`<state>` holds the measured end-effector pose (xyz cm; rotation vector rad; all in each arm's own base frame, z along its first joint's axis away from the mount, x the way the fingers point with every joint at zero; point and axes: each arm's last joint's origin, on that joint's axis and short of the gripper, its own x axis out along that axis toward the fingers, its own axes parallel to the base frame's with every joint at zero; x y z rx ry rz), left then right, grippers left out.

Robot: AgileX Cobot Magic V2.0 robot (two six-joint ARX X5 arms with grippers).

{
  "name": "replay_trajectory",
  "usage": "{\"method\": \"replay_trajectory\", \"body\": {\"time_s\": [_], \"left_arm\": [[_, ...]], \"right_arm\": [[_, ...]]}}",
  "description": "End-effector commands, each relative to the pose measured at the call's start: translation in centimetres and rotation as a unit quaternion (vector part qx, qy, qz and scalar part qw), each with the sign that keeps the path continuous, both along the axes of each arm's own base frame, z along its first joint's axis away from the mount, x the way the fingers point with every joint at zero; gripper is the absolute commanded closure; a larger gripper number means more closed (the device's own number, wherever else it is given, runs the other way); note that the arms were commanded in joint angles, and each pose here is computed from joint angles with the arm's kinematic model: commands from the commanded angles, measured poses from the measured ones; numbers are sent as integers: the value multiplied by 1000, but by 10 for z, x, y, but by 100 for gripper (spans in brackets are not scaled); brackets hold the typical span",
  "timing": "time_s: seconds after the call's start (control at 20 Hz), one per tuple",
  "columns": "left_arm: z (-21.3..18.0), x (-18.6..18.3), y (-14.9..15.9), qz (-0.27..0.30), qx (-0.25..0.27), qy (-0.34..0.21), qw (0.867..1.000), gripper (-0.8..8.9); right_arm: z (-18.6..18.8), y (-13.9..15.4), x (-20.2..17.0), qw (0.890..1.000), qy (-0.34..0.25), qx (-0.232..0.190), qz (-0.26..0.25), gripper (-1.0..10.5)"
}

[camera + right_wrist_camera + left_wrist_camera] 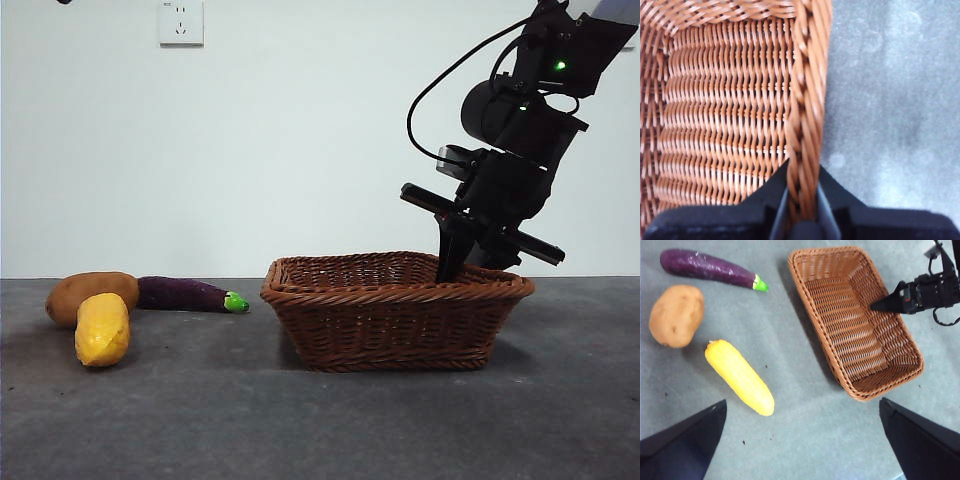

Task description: Help me put the vegetables on the table into the basket

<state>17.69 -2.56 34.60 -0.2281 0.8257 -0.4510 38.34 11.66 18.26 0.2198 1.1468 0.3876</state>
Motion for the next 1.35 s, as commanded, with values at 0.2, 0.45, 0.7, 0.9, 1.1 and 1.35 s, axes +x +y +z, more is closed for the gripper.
{"method": "replay_trajectory", "body": {"time_s": [0.2,0.45,0.7,0.9,1.1,1.35], "left_arm": [[-1,0,0,-6,4,-2,1000,123],[-2,3,0,8,18,1,1000,123],[-16,27,-4,32,20,35,999,124],[-38,60,-21,41,32,64,997,124],[-70,92,-40,70,68,97,990,124],[-107,118,-51,100,92,141,981,125]], "right_arm": [[81,-7,-32,997,-76,22,19,959],[182,-28,-101,983,-181,8,39,959],[213,-40,-141,974,-218,-3,52,959],[211,-41,-144,977,-204,-14,66,959],[211,-41,-145,976,-205,-16,69,959],[211,-41,-145,975,-209,-20,76,959]]}}
